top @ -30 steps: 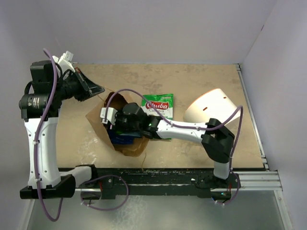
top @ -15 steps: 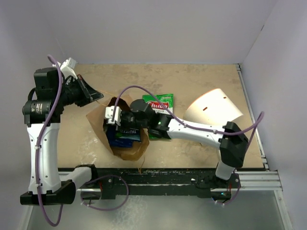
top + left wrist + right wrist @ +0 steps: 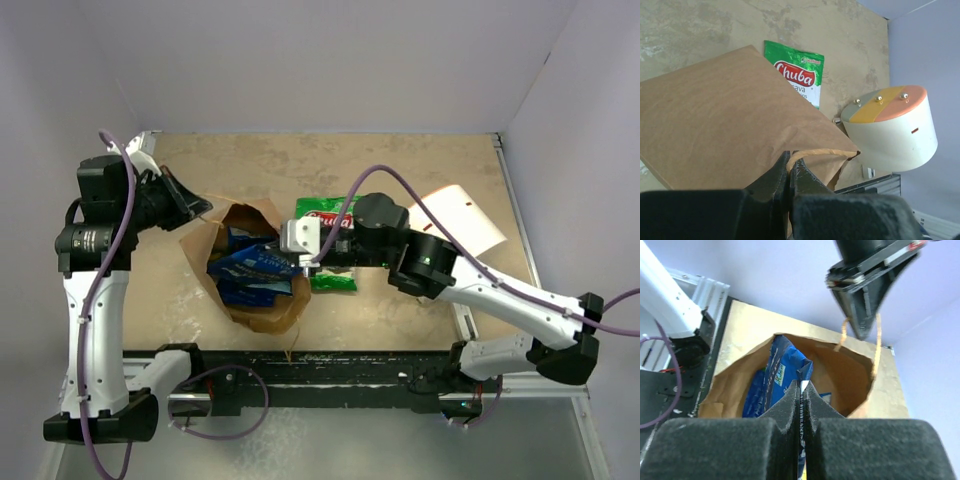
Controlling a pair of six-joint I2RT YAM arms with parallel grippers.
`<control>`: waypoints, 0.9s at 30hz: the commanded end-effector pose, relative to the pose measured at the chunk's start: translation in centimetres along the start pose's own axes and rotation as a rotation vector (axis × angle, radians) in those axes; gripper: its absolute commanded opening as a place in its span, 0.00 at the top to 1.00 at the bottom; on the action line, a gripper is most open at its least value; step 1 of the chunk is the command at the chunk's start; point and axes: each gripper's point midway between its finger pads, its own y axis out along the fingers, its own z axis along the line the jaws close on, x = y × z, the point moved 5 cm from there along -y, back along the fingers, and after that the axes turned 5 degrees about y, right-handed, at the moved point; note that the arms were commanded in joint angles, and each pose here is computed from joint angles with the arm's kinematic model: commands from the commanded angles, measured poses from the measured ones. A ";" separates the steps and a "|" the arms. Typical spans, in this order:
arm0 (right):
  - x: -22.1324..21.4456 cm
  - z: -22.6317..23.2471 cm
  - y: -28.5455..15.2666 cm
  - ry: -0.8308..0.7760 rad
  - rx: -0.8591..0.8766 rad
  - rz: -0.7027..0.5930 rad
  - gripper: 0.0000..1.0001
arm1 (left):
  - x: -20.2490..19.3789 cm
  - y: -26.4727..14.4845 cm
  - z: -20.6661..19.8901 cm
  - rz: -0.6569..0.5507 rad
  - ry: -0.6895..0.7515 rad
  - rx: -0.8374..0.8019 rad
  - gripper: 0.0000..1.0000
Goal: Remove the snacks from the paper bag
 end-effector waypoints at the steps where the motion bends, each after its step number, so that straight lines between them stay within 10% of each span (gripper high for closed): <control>1: 3.6 -3.0 -3.0 -0.089 -0.179 -0.031 1.00 | 0.7 -0.2 0.4 -0.081 -0.004 0.039 1.00; 14: 4.8 -16.4 -9.9 -0.126 -0.706 -0.034 1.00 | -0.3 -1.4 1.4 -0.046 0.009 0.140 1.00; 27: -14.4 -20.2 -3.3 -0.225 -0.575 0.508 1.00 | -0.2 -3.0 0.5 -0.034 0.059 0.124 1.00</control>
